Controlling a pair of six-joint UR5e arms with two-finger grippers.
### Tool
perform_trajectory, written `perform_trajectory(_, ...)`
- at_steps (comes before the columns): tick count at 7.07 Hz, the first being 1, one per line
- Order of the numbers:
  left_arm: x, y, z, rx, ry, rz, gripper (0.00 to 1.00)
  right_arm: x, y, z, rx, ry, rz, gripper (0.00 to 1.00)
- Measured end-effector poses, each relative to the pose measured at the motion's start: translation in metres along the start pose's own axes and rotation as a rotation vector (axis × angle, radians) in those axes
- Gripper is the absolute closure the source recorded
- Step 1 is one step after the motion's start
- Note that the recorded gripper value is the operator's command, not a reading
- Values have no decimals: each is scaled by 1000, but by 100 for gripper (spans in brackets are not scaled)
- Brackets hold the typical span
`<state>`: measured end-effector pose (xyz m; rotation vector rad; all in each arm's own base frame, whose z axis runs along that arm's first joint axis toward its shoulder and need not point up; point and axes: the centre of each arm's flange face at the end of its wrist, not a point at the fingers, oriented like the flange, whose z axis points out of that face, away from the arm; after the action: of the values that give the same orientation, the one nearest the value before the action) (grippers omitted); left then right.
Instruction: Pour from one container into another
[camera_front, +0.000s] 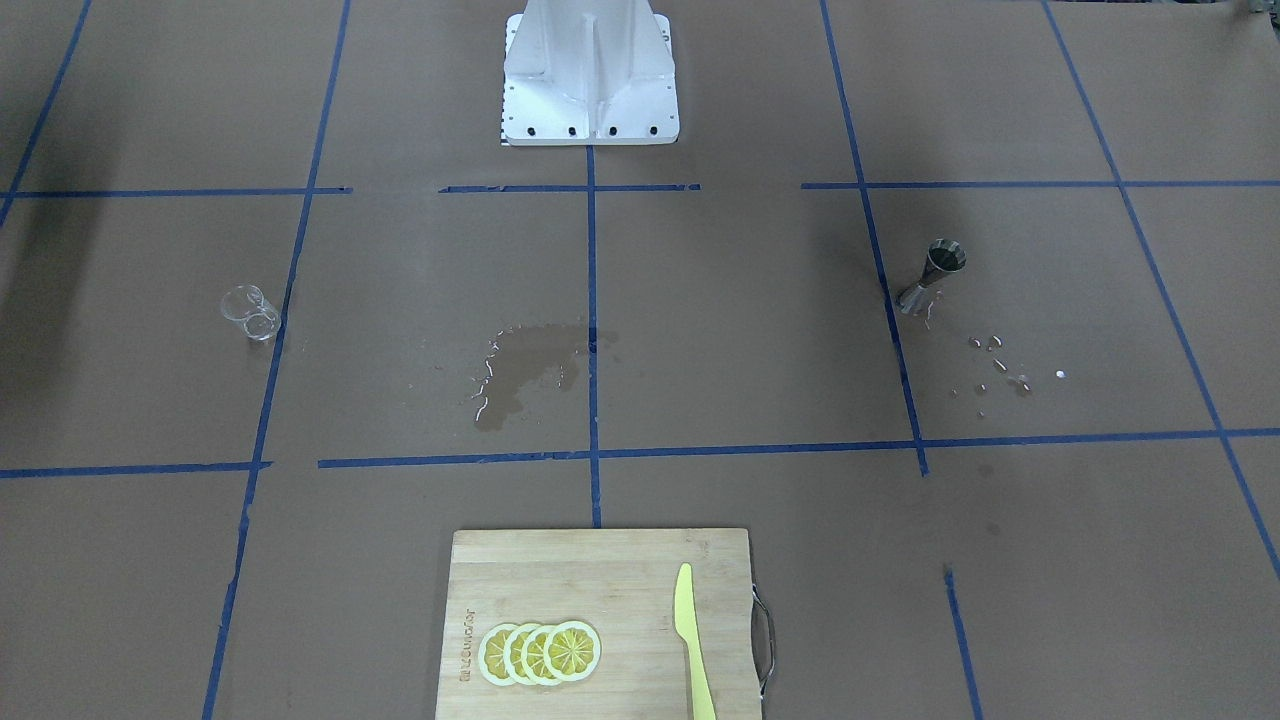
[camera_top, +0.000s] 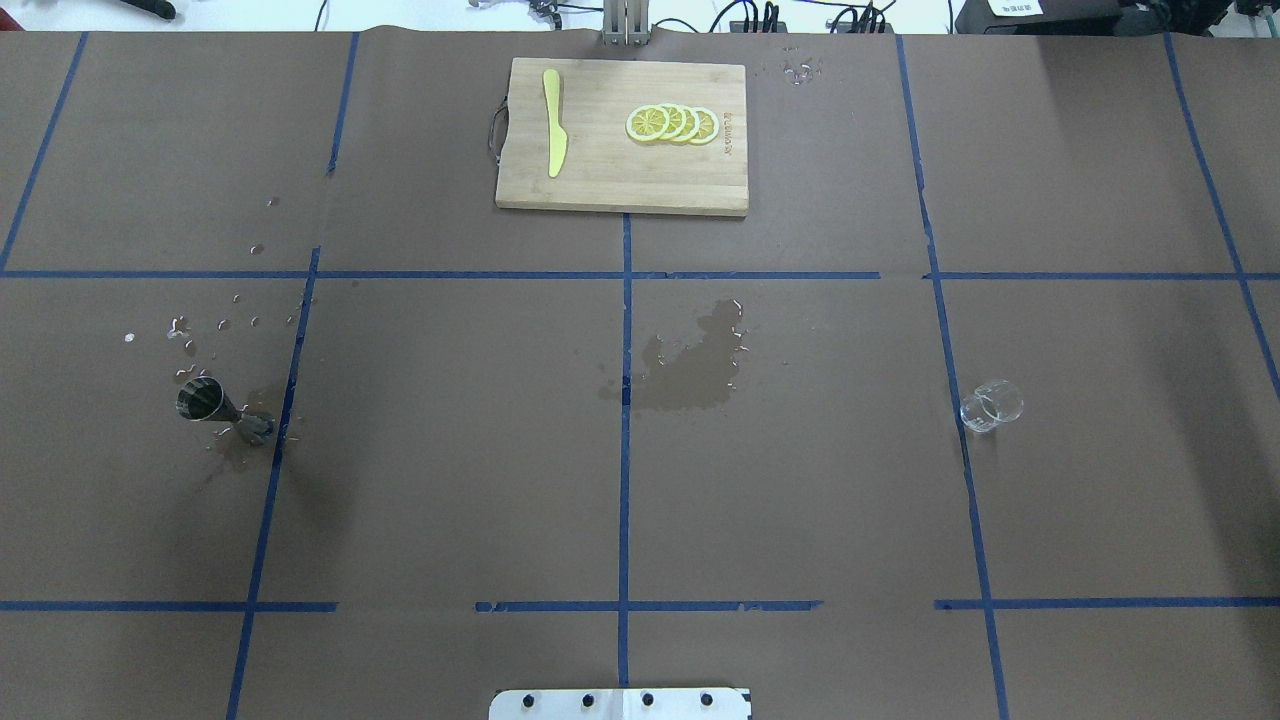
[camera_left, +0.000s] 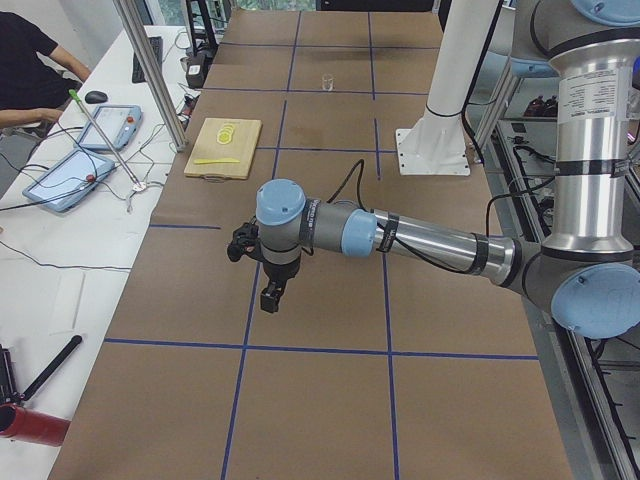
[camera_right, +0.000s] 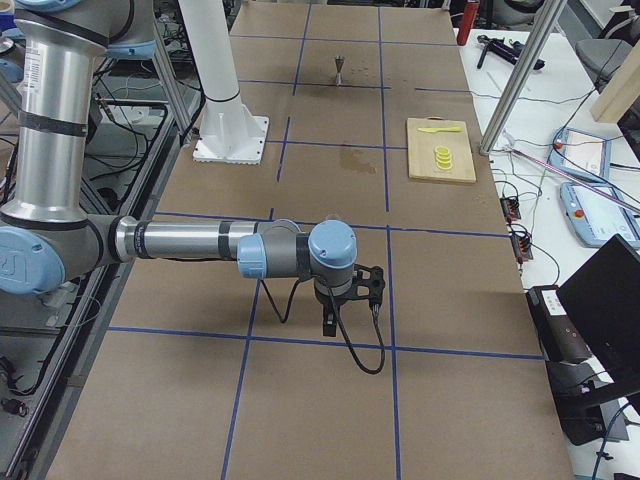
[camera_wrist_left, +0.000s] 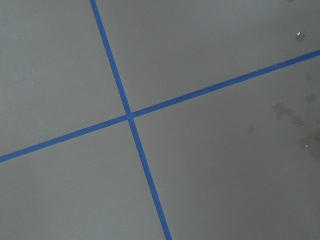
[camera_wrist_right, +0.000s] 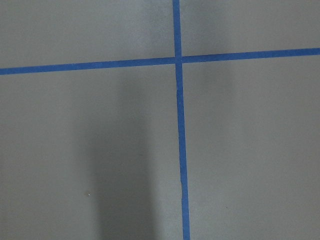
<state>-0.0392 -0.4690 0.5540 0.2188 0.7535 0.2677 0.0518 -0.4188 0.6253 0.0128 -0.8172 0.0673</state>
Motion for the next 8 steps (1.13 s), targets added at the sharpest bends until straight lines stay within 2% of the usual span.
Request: perform_trajectory(8,4,-5,-4,10,-1,10,0,1,0,1,-3,0,2,0)
